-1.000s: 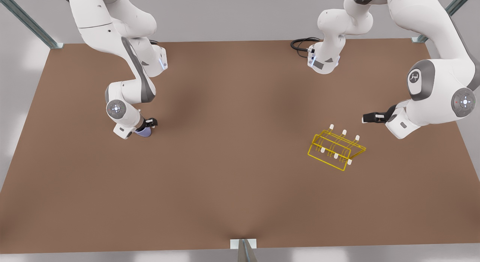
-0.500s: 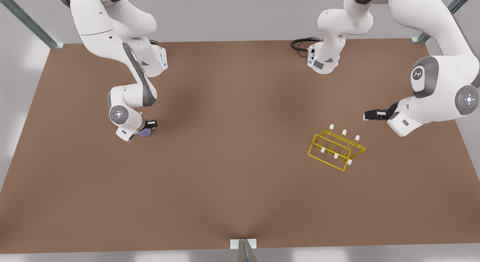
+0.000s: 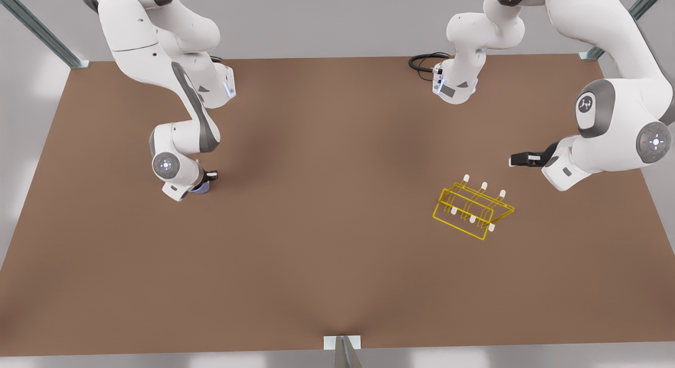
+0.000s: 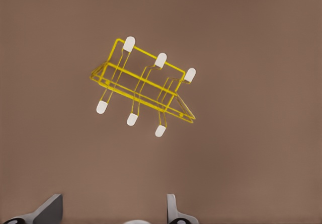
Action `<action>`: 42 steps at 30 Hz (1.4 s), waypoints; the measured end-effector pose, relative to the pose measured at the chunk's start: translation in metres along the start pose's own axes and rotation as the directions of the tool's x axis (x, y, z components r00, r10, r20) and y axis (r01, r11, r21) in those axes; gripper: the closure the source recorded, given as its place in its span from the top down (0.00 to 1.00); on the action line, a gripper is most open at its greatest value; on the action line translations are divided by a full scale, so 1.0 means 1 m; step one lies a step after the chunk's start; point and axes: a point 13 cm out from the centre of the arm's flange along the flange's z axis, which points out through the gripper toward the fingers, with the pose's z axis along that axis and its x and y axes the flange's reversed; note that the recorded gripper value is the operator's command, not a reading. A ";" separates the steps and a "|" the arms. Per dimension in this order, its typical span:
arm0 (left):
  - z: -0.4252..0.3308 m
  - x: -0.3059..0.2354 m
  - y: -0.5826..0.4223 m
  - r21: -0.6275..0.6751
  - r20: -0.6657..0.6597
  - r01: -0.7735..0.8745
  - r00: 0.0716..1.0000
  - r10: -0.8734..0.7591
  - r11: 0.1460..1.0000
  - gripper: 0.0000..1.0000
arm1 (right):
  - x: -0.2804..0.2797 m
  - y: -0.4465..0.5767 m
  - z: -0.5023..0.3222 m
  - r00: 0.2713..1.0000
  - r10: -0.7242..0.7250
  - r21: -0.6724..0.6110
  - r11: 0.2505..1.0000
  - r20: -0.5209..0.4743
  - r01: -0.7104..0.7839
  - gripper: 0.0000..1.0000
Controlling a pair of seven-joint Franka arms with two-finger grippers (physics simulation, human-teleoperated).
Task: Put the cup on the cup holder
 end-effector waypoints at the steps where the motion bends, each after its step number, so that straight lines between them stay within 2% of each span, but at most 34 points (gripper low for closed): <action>1: 0.000 0.000 0.000 0.000 -0.001 0.000 1.000 0.000 1.000 1.00 | 0.000 0.000 -0.001 1.000 -0.001 0.000 1.000 -0.003 0.001 0.21; 4: 0.000 0.001 0.000 -0.001 -0.001 0.000 1.000 0.000 1.000 1.00 | -0.017 0.001 -0.024 1.000 -0.007 0.002 1.000 0.021 0.007 0.21; 7: -0.002 0.001 -0.003 -0.003 0.001 -0.006 1.000 0.006 1.000 1.00 | -0.055 0.040 -0.077 0.992 -0.083 0.015 0.997 0.099 0.082 0.21; 10: -0.003 0.002 -0.004 -0.003 0.003 -0.007 1.000 0.007 1.000 1.00 | -0.089 0.168 -0.130 0.951 -0.246 0.003 0.968 0.187 0.250 0.21; 13: -0.004 0.003 -0.004 -0.002 -0.001 -0.008 1.000 0.008 1.000 1.00 | -0.107 0.307 -0.167 0.904 -0.335 -0.095 0.924 0.268 0.370 0.21; 17: -0.002 0.004 -0.004 -0.001 -0.007 -0.008 1.000 0.008 1.000 1.00 | -0.136 0.416 -0.176 0.926 -0.243 -0.387 0.855 0.289 0.345 0.21; 19: -0.002 0.004 -0.004 -0.001 -0.010 -0.008 1.000 0.008 1.000 1.00 | -0.150 0.446 -0.170 0.946 -0.182 -0.529 0.793 0.267 0.301 0.21; 21: -0.001 0.004 -0.003 -0.002 -0.012 -0.008 1.000 0.008 1.000 1.00 | -0.163 0.462 -0.176 0.949 -0.149 -0.613 0.733 0.278 0.294 0.21; 24: -0.001 0.004 -0.002 -0.002 -0.013 -0.007 1.000 0.007 1.000 1.00 | -0.194 0.475 -0.164 0.940 -0.107 -0.674 0.672 0.323 0.308 0.21; 28: 0.000 0.004 -0.002 -0.004 -0.016 -0.007 1.000 0.007 1.000 1.00 | -0.219 0.503 -0.127 0.916 -0.061 -0.695 0.632 0.397 0.343 0.21; 34: 0.000 0.004 0.003 -0.007 -0.017 0.000 1.000 0.000 1.000 1.00 | -0.242 0.533 -0.078 0.911 0.085 -0.788 0.538 0.404 0.299 0.21; 37: 0.000 0.004 0.001 -0.009 -0.017 -0.002 1.000 0.002 1.000 1.00 | -0.246 0.536 -0.076 0.897 0.117 -0.799 0.514 0.426 0.312 0.21; 38: 0.000 0.004 0.001 -0.010 -0.017 -0.003 1.000 0.003 1.000 1.00 | -0.248 0.535 -0.077 0.891 0.122 -0.797 0.512 0.438 0.321 0.53; 39: 0.000 0.004 0.000 -0.010 -0.017 -0.003 1.000 0.003 1.000 1.00 | -0.249 0.535 -0.077 0.886 0.127 -0.796 0.509 0.447 0.328 1.00; 42: 0.000 0.004 0.000 -0.012 -0.017 -0.004 1.000 0.004 1.000 1.00 | -0.252 0.533 -0.081 0.870 0.137 -0.791 0.502 0.473 0.350 1.00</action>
